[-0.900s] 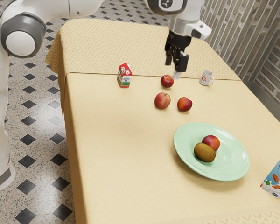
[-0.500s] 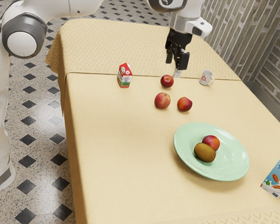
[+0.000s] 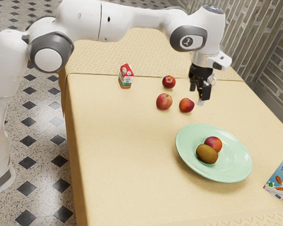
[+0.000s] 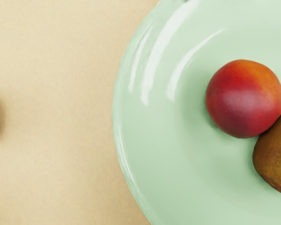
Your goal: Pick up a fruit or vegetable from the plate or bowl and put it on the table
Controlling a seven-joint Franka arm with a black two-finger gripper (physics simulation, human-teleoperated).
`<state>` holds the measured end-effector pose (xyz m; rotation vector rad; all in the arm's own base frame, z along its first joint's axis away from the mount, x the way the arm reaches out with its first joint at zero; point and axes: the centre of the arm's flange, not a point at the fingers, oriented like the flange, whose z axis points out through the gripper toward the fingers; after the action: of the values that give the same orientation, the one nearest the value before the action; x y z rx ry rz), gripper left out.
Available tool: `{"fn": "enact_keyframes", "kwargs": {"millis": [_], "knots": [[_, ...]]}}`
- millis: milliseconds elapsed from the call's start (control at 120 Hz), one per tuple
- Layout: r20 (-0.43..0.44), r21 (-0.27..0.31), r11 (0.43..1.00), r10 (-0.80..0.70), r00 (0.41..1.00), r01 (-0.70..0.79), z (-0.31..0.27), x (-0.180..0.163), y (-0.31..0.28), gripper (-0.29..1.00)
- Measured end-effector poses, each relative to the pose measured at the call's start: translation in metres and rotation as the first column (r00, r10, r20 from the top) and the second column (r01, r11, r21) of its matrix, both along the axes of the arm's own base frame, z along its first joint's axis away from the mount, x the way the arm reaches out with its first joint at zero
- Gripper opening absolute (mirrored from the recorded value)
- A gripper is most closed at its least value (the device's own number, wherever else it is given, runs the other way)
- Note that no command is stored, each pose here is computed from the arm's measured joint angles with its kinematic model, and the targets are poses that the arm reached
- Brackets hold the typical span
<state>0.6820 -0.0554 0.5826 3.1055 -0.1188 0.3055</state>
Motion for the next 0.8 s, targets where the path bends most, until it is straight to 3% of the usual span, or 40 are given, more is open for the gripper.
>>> {"fn": "enact_keyframes", "kwargs": {"millis": [283, 567, 800], "knots": [[0.08, -0.023, 0.999, -0.046, 0.996, 0.048, -0.022, 0.031, -0.033, 0.7], [0.073, -0.033, 0.996, -0.081, 0.994, 0.084, -0.055, 0.047, -0.061, 0.7], [0.098, -0.054, 0.998, -0.013, 0.995, 0.019, -0.057, 0.054, -0.053, 0.7]]}}
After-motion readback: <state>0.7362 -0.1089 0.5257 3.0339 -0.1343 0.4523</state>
